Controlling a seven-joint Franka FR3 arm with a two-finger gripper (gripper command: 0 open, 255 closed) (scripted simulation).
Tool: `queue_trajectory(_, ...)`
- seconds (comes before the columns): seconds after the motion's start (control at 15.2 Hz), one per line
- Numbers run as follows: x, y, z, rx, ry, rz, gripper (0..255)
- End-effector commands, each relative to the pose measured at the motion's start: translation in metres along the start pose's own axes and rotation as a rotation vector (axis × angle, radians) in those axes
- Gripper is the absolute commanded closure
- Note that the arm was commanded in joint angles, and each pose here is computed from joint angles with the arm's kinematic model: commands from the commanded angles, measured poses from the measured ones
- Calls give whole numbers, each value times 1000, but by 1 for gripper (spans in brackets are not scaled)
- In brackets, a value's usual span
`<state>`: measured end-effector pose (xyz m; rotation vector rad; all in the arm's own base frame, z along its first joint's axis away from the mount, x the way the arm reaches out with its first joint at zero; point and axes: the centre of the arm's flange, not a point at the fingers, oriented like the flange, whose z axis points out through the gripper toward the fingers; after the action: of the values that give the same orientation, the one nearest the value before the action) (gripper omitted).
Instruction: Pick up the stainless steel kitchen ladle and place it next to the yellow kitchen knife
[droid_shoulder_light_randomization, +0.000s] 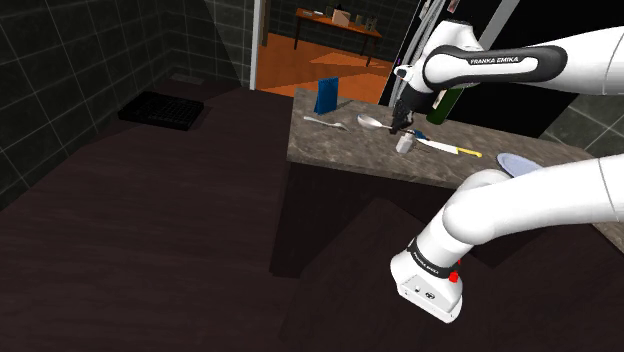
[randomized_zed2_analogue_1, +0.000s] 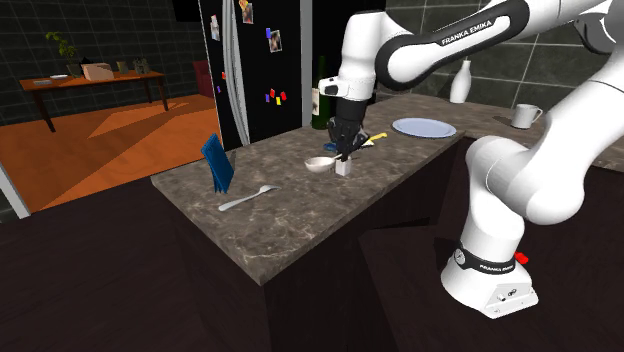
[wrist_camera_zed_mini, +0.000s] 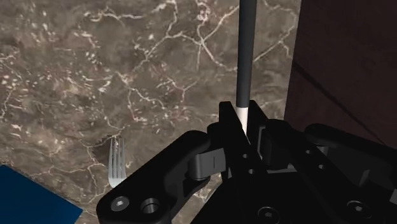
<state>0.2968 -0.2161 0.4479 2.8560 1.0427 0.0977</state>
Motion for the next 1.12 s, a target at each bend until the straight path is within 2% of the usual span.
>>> queue_trajectory(0.0, -26, 1, -1, 0, 0, -2, 255)
queue_trajectory(0.73, -171, 3, -5, 0, 0, -2, 255)
queue_trajectory(0.79, -181, 3, -6, 0, 0, -2, 255)
queue_trajectory(1.06, -181, 1, 15, 0, 0, -2, 255)
